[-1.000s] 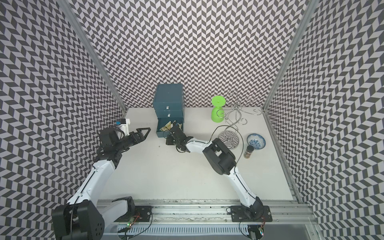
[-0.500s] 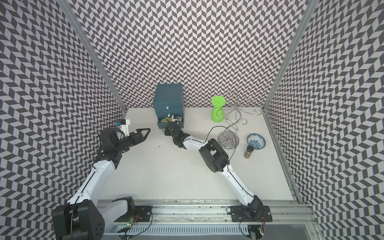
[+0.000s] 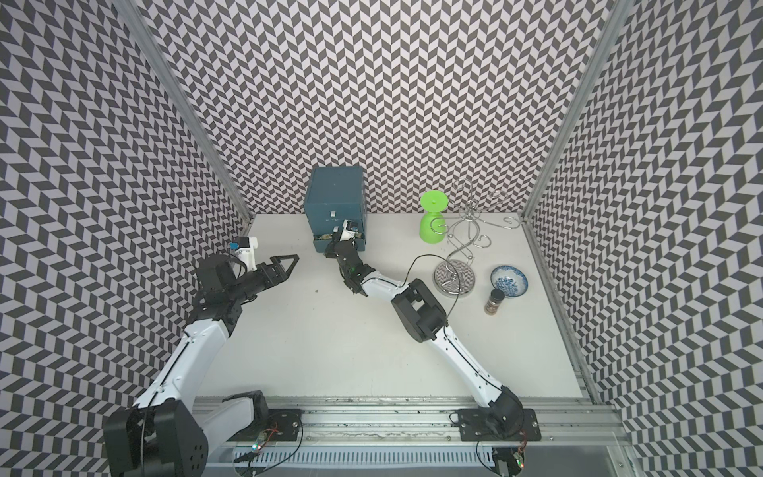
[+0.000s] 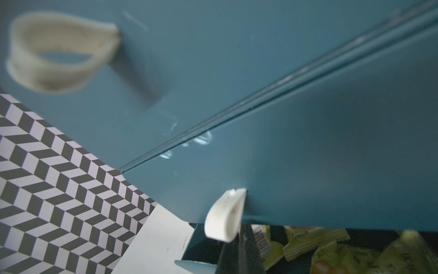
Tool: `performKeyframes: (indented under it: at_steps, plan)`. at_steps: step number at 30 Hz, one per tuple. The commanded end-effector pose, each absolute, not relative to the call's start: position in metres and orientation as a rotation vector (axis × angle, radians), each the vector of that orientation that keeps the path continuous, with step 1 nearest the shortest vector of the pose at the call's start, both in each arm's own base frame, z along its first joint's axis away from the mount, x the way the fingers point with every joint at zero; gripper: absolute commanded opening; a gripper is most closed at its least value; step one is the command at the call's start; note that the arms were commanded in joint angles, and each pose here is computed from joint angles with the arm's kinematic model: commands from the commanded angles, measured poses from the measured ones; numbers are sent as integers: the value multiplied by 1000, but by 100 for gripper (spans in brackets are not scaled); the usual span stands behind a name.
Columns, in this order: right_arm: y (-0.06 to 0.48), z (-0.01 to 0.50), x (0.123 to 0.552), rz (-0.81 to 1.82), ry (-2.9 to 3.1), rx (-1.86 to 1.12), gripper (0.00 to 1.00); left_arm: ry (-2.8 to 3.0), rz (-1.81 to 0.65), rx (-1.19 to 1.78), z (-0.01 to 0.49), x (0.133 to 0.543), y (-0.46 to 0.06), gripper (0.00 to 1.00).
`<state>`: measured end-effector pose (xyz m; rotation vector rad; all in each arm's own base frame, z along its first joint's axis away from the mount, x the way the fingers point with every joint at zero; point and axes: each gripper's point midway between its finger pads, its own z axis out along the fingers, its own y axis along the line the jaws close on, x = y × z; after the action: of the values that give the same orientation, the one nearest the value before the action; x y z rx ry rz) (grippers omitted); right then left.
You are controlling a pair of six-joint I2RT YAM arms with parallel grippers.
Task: Place the cookies into the drawer by color
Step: Close the drawer in the storage box.
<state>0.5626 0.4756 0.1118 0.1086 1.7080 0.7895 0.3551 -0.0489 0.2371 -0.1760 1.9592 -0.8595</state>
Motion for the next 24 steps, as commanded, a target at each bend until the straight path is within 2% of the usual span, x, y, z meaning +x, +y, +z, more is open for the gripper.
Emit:
performKeyframes:
  at_steps: [1,6,10,15,24]
  plan:
    - [474,139,528,896,1665,82,2,1944,-850,-179,239,355,-46,100]
    - [462,136,484,1067,1748,85,2,1947,-859,-184,237,355,-46,100]
    - [468,113,475,1125,1860,36,2,1947,-863,-185,237,355,-46,100]
    - [464,69,509,1232,1973,224,2,1947,-861,-187,237,355,-46,100]
    - [470,48,569,1257,1915,439,2,1945,-876,-193,236,356,-44,100]
